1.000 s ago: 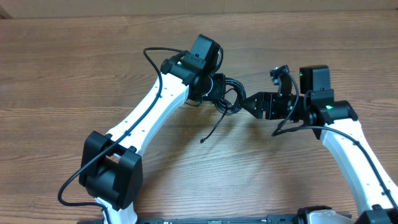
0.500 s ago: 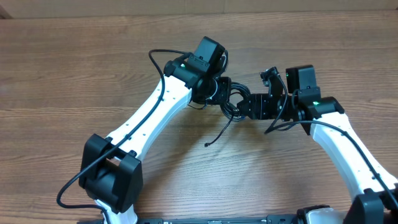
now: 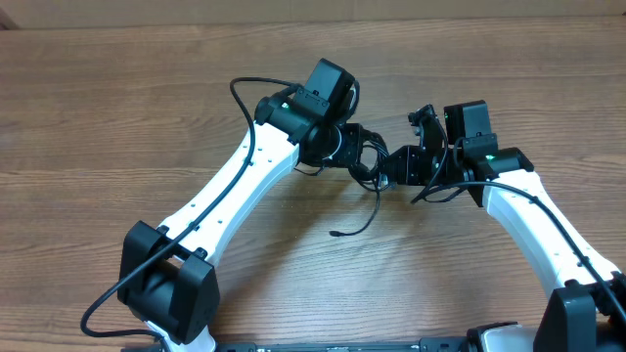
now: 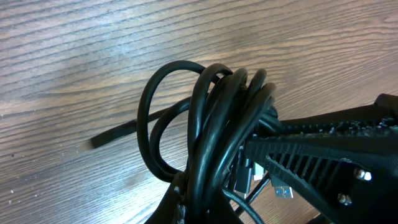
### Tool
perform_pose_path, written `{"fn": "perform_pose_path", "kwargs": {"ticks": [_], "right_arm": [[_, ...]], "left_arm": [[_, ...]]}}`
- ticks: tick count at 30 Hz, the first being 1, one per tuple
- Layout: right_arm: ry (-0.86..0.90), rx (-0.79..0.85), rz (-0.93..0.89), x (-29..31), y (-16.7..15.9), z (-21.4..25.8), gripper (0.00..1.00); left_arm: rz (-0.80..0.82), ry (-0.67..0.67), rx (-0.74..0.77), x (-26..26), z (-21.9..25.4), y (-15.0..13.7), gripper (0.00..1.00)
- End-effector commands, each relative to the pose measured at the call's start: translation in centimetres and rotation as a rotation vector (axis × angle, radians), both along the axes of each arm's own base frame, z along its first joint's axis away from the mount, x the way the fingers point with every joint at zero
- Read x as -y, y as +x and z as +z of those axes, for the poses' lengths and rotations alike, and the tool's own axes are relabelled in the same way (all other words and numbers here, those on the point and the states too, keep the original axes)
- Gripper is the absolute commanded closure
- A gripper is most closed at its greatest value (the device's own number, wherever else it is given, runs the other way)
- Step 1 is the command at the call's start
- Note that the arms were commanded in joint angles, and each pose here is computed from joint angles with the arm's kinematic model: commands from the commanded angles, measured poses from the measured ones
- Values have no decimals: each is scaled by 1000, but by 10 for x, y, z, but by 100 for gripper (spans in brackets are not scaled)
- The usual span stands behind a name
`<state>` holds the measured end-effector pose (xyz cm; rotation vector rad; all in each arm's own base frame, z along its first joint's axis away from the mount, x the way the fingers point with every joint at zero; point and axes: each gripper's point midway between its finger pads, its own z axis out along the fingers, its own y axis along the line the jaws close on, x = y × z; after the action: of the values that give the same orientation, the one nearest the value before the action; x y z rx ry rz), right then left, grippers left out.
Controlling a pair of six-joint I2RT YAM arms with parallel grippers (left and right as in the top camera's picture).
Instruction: Untangle cables
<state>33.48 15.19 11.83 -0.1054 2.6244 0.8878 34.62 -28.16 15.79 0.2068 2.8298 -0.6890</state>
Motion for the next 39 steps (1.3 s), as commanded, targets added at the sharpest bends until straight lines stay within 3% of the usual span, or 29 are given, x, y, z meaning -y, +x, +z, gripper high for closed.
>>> {"fn": "perform_pose_path", "kwargs": {"ticks": [1, 11, 16, 32, 39], "right_arm": [[-33, 13, -26, 6, 9, 1, 96], [-246, -32, -153, 44, 8, -22, 96], [-337, -52, -309, 69, 14, -26, 96], [-484, -103, -661, 118, 13, -31, 96], [-507, -93, -675, 123, 13, -30, 96]], "left_arm": [[2, -6, 73, -7, 27, 2, 96], [91, 165, 100, -39, 15, 9, 96], [151, 327, 112, -71, 8, 8, 96], [383, 505, 95, -117, 5, 4, 96], [492, 545, 45, -140, 4, -1, 96]]}}
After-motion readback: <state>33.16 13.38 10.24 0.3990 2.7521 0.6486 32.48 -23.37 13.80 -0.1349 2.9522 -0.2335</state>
